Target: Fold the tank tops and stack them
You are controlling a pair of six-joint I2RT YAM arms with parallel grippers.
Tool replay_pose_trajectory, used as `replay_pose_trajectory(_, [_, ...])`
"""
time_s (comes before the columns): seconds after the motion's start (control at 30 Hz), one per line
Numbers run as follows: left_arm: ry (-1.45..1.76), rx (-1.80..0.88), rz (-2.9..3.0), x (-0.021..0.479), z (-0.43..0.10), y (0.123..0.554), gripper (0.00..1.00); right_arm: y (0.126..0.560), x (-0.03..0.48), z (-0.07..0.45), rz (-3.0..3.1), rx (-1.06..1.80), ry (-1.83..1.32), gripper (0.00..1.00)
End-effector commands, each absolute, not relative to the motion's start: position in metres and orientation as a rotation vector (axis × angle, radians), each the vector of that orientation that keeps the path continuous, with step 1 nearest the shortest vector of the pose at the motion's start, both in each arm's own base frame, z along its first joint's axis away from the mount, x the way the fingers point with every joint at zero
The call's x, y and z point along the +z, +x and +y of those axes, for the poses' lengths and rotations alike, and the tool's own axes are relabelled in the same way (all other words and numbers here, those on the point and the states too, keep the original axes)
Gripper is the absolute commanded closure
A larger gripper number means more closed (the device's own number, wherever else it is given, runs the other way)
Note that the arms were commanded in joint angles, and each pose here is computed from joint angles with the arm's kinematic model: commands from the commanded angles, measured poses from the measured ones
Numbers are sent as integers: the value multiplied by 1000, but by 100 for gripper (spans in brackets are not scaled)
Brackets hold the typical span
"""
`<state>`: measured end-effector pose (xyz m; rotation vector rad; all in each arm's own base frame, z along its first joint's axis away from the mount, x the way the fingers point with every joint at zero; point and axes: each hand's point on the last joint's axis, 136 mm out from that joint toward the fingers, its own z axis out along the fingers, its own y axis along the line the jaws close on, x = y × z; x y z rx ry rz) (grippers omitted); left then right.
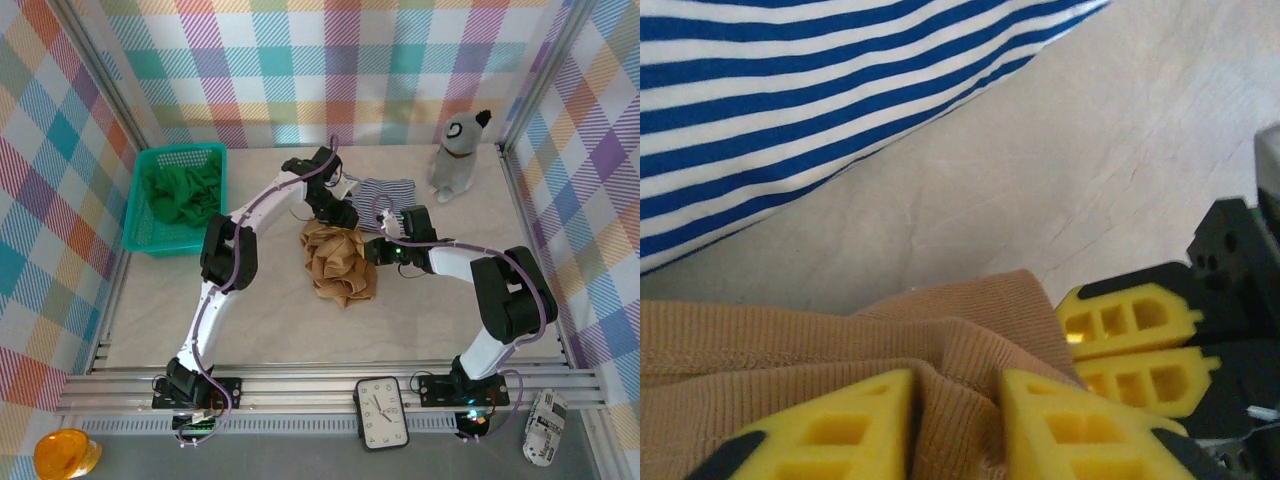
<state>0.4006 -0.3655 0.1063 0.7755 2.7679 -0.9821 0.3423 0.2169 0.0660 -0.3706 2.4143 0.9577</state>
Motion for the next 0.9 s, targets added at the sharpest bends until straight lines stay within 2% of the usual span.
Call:
replay_pose_trajectory(0.0, [837,-1046,2764,117,-375,388,88,345,84,217,2366,958,-409,90])
replay_pose_trajectory(0.07, [839,-1037,2776,116,-373,387,99,344,87,216,2362,952,-414,91])
replay_pose_trajectory(0.1, [839,-1018,2774,118,-371,389,100,344,88,215,2360,945,-416,91])
replay_pose_trajectory(0.2, [805,-949,2729,132,-363,401,100,344,98,208,2345,886,-424,91])
replay_pose_trajectory(0.37, [730,-838,2560,196,-350,425,100,350,136,195,2272,739,-500,92])
replay_pose_trajectory(0.57, [646,-591,2339,301,-313,434,100,374,228,197,2031,596,-680,92])
replay_pose_trajectory(0.7, [566,-338,2192,374,-264,430,100,397,308,218,1818,611,-778,92])
replay_pose_trajectory(0.87, [449,-57,2060,439,-201,419,100,418,397,251,1574,601,-873,92])
